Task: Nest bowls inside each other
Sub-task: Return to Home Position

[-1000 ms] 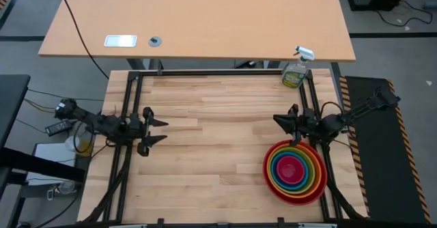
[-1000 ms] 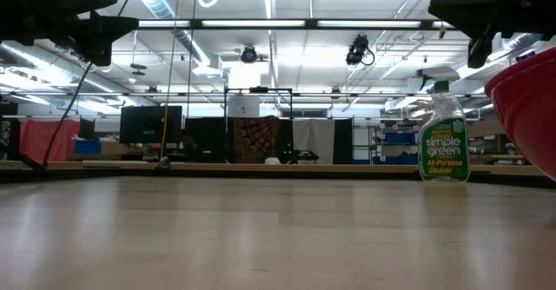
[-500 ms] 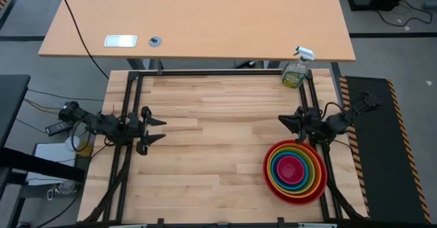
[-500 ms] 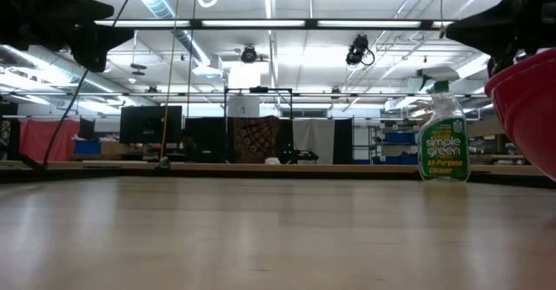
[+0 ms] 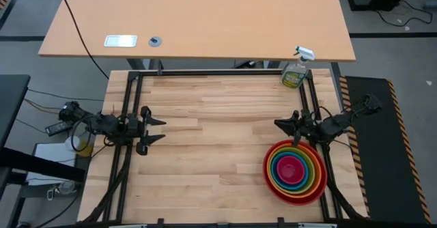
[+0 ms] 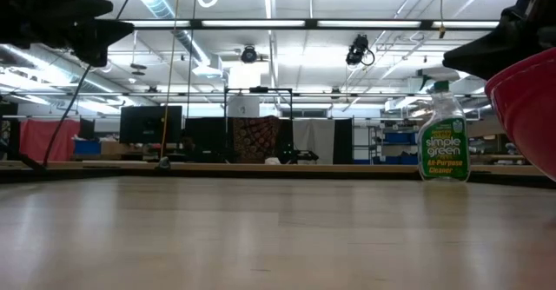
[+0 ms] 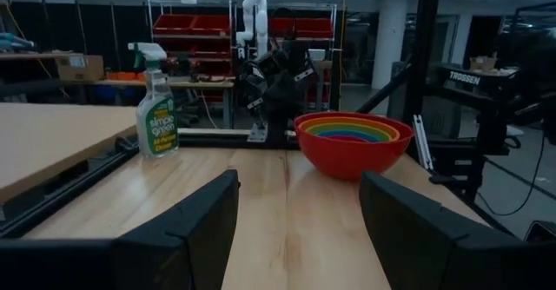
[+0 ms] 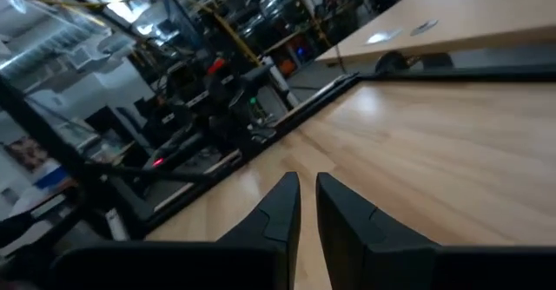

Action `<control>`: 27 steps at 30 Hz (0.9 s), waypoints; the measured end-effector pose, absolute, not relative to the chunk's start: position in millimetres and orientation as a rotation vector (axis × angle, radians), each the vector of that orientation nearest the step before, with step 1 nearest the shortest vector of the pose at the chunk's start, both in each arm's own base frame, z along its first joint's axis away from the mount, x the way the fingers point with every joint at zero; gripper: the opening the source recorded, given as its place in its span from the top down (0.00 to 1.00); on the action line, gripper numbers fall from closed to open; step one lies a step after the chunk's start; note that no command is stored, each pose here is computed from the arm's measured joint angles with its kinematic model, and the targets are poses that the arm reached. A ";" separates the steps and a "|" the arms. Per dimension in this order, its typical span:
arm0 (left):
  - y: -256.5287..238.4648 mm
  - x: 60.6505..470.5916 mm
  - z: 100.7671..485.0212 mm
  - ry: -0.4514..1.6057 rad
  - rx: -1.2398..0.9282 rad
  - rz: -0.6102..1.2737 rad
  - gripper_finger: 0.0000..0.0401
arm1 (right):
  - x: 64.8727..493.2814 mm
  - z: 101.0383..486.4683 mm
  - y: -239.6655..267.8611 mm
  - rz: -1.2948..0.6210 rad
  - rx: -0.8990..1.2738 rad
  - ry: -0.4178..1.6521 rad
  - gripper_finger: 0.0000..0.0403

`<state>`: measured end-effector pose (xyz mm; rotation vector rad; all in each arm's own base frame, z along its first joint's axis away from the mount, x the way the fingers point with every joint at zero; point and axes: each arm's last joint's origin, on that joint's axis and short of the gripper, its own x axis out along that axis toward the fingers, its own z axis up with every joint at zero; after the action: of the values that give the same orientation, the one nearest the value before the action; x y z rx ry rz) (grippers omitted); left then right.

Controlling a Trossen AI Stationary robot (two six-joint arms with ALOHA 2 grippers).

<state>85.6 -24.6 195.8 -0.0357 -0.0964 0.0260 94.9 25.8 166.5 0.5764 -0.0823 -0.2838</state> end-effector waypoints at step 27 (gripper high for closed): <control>-24.4 85.6 198.0 -0.119 0.009 0.030 0.40 | 90.4 193.5 4.0 -0.648 0.277 -0.291 0.88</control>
<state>85.6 -24.4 198.0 0.0088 -0.1189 0.0297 90.4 4.0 193.5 0.2774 -0.2907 -0.6478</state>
